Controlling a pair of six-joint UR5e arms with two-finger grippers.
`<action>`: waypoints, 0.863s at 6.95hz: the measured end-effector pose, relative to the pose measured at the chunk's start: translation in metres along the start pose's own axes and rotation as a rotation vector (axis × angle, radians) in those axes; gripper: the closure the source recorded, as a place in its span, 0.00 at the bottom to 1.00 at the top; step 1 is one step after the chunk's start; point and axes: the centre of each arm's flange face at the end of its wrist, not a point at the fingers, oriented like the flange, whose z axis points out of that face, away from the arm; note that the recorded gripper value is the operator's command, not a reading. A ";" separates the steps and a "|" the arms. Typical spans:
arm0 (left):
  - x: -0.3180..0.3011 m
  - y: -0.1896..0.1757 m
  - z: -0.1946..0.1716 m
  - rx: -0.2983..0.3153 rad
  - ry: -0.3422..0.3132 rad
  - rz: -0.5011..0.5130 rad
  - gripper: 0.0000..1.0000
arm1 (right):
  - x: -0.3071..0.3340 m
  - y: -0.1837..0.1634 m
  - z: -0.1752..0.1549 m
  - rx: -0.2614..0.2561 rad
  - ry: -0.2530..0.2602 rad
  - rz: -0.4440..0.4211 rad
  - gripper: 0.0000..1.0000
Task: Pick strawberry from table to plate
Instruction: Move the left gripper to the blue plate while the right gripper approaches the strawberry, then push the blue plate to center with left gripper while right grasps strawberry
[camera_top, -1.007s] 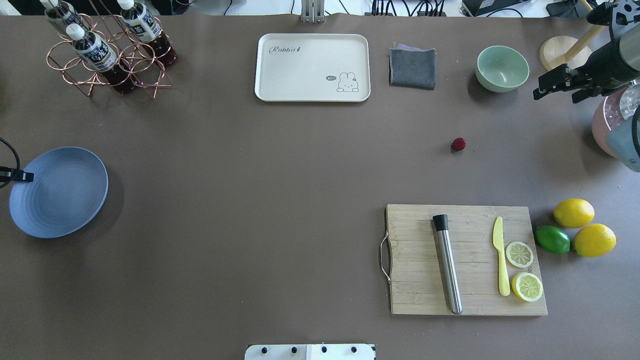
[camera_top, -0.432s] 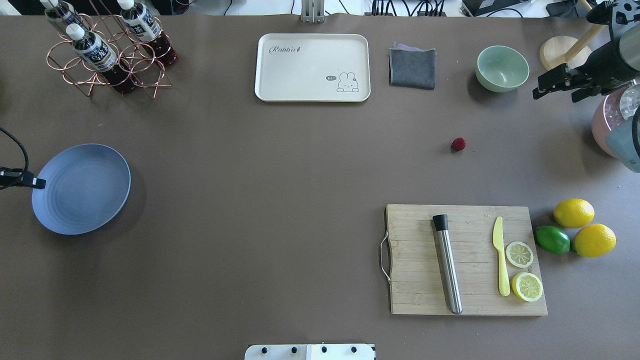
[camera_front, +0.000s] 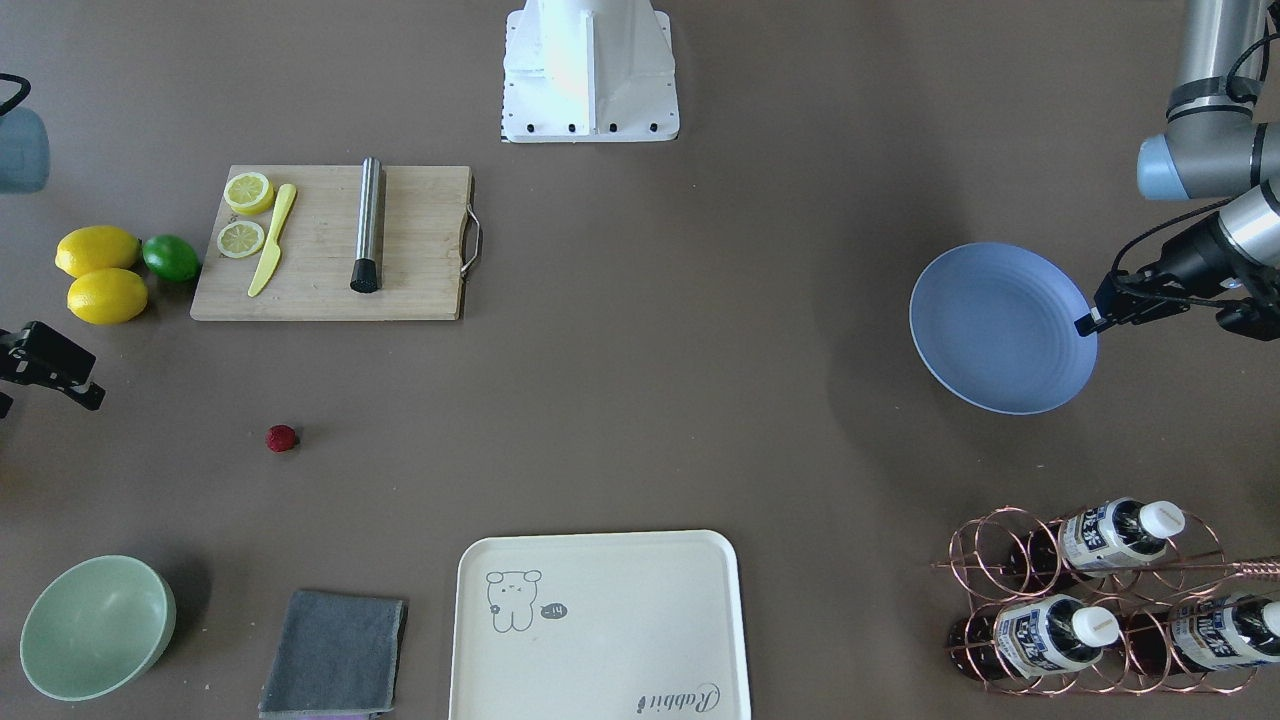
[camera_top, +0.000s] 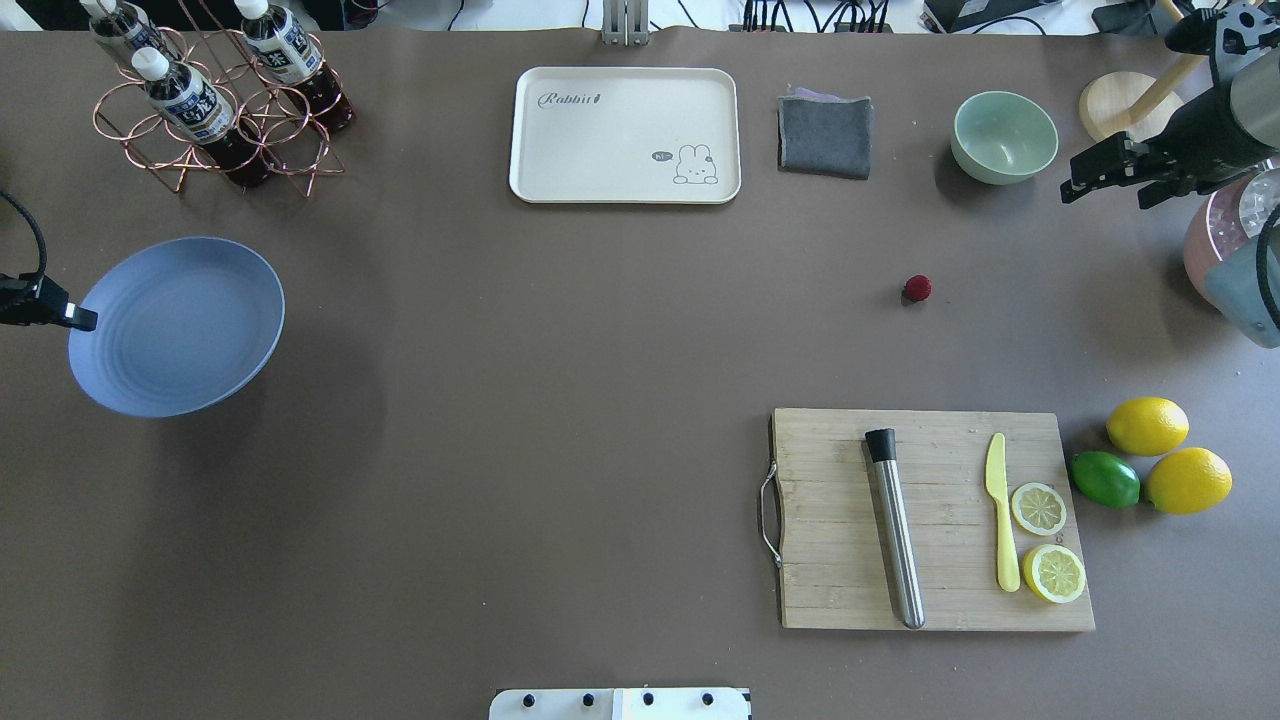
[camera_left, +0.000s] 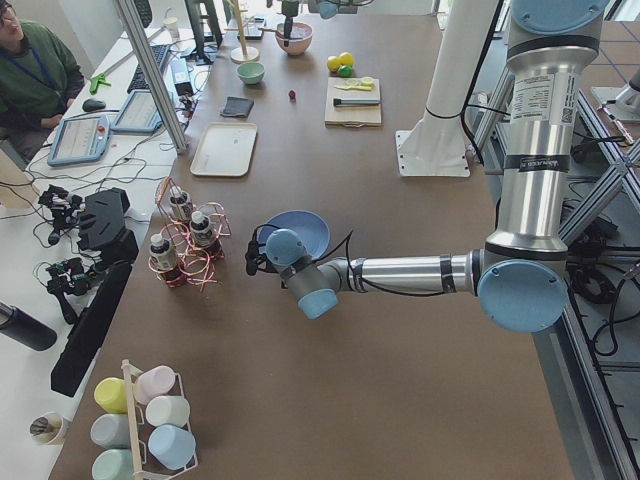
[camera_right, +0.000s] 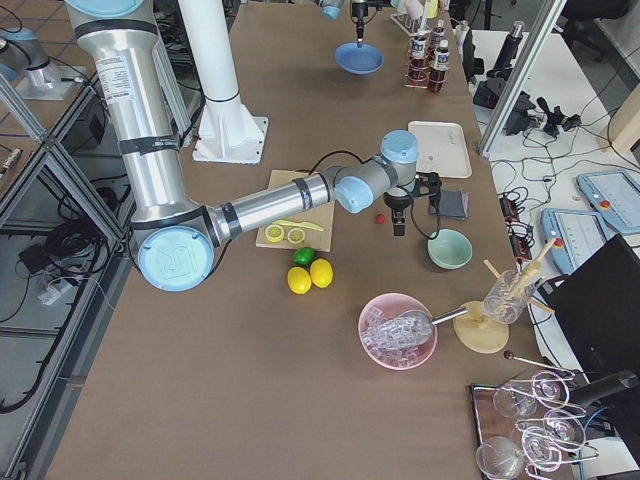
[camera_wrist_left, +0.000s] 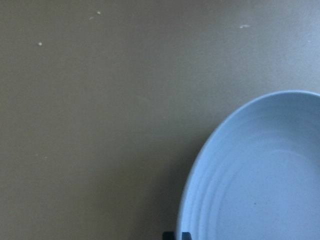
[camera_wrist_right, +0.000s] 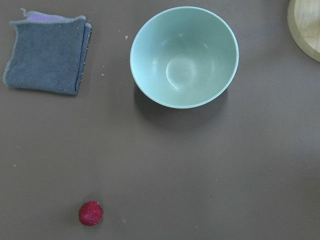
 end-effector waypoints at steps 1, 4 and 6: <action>0.036 -0.008 -0.014 0.004 0.000 -0.025 1.00 | -0.004 0.002 0.003 -0.003 0.001 -0.007 0.00; 0.160 0.013 -0.004 0.036 0.009 -0.133 1.00 | -0.043 0.013 0.036 -0.023 0.024 -0.071 0.00; 0.251 0.032 0.034 0.060 0.011 -0.195 1.00 | -0.087 0.025 0.070 -0.032 0.049 -0.074 0.00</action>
